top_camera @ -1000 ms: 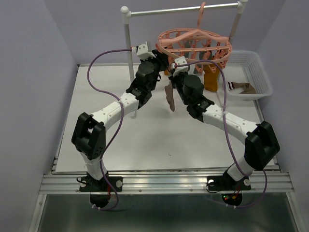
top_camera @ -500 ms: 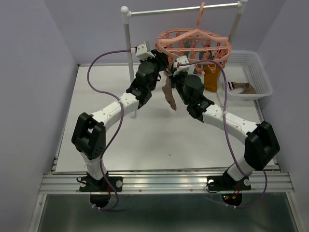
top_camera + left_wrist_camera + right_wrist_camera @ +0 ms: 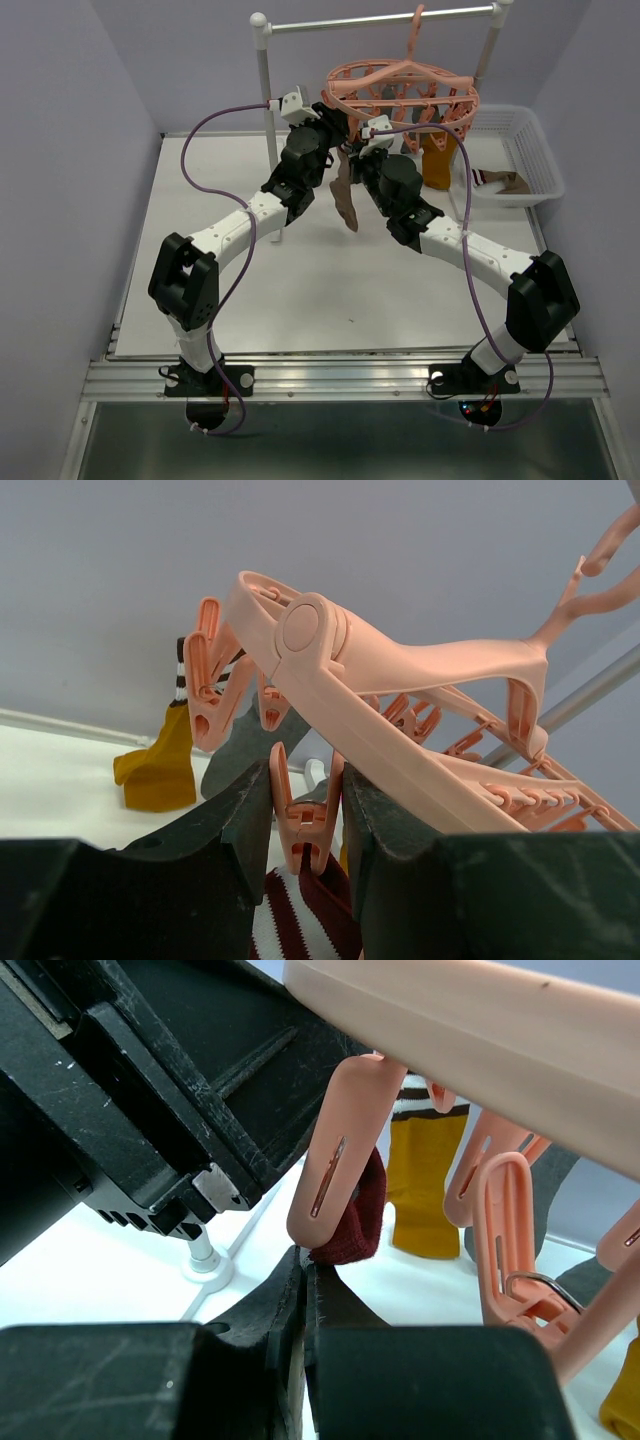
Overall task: Clip the socks to the hanger
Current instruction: Clamp the sock onto the hanger.
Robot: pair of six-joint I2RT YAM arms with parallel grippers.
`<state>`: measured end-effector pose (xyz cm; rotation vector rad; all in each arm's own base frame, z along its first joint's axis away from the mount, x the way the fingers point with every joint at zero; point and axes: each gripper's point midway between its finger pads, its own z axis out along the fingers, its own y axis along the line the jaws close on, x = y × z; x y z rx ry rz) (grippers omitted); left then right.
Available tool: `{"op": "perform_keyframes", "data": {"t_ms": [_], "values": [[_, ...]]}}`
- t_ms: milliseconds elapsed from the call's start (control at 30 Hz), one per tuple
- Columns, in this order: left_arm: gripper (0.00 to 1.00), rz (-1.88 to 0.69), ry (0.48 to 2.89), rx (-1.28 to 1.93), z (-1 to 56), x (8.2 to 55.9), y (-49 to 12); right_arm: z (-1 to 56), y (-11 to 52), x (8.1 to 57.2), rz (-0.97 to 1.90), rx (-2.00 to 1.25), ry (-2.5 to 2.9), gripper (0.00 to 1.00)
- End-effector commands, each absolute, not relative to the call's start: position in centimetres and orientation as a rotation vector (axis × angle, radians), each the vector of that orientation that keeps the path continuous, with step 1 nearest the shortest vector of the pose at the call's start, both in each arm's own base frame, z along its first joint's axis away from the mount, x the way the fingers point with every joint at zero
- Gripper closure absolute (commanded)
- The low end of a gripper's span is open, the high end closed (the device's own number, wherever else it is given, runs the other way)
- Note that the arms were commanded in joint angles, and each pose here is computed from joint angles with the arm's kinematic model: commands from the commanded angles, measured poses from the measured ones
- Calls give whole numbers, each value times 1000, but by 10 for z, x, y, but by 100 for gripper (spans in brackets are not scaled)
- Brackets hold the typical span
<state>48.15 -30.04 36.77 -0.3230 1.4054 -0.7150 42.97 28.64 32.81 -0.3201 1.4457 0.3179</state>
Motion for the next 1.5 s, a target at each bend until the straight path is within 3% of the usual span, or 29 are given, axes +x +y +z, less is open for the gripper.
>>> {"op": "perform_keyframes", "data": {"t_ms": [0, 667, 700, 833, 1000, 1133, 1333, 1467], "values": [[100, -737, 1314, -364, 408, 474, -289, 370, 284, 427, 369, -259, 1353, 99], [100, -743, 1319, -367, 407, 471, -287, 391, 283, 428, 395, -217, 1270, 99], [94, -744, 1320, -370, 406, 470, -287, 392, 282, 427, 394, -217, 1268, 99], [34, -748, 1320, -371, 407, 470, -286, 390, 281, 426, 390, -219, 1271, 99], [11, -749, 1320, -365, 408, 468, -286, 385, 280, 427, 377, -221, 1285, 97], [11, -744, 1316, -369, 408, 466, -283, 382, 275, 426, 359, -204, 1300, 92], [11, -740, 1316, -365, 408, 461, -279, 381, 259, 422, 329, -151, 1318, 65], [8, -729, 1330, -385, 400, 455, -272, 373, 247, 416, 292, -140, 1365, 35]]}}
